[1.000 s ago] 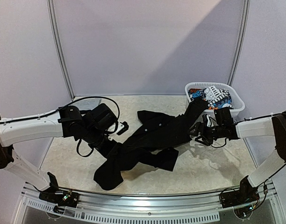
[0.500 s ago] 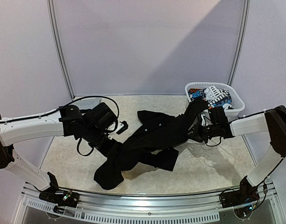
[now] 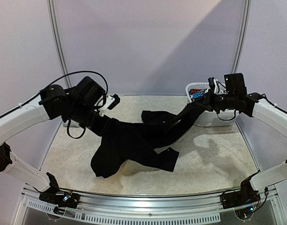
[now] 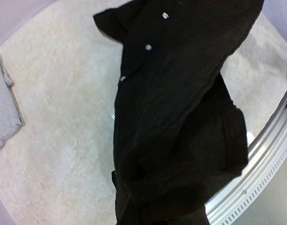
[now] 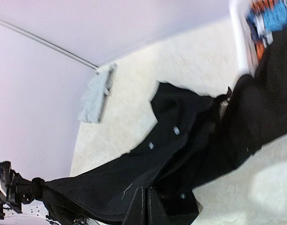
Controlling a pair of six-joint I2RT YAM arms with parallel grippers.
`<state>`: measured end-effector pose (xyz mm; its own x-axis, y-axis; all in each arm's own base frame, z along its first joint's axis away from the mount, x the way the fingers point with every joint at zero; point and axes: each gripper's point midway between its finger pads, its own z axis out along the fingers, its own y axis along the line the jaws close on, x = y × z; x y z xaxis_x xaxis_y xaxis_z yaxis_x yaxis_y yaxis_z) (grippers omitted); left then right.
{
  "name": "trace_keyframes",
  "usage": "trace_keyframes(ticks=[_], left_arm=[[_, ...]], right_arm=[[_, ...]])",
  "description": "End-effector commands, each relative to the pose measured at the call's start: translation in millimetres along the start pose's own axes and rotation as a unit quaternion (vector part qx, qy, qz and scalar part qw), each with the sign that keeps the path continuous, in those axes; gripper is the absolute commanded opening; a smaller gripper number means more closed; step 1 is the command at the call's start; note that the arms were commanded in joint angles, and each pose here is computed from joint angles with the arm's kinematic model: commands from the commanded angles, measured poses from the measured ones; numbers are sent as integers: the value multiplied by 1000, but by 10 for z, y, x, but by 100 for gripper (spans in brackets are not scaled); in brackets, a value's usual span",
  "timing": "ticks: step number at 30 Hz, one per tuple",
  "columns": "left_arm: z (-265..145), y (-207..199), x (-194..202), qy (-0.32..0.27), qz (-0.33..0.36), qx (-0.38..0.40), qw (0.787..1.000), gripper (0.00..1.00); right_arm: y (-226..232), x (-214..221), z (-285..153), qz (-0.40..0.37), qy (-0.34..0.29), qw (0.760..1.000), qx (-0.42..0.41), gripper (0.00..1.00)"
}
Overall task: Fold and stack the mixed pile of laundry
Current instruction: Pick up the crumpled shirt from the center of the board, then flatten out the crumpled shirt at the center of the board.
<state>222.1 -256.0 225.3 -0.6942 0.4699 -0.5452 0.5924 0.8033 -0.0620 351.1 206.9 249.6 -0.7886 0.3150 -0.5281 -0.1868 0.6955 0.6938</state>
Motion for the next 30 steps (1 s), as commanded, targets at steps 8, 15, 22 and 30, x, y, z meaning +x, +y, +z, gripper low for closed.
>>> trace_keyframes(ticks=[8,15,22,30], left_arm=[[-1153,267,-640,-127,22,-51,990,0],[-1930,31,-947,-201,41,25,978,3],[-2437,-386,-1051,-242,57,154,956,0],[-3298,-581,-1216,-363,84,233,898,0]], right_arm=[[850,-517,-909,-94,-77,992,-36,0],[1643,-708,-1603,-177,-127,967,-136,0],[2149,-777,-2175,-224,-163,941,-193,0],[2589,-800,-2713,-264,-194,913,-245,0]])
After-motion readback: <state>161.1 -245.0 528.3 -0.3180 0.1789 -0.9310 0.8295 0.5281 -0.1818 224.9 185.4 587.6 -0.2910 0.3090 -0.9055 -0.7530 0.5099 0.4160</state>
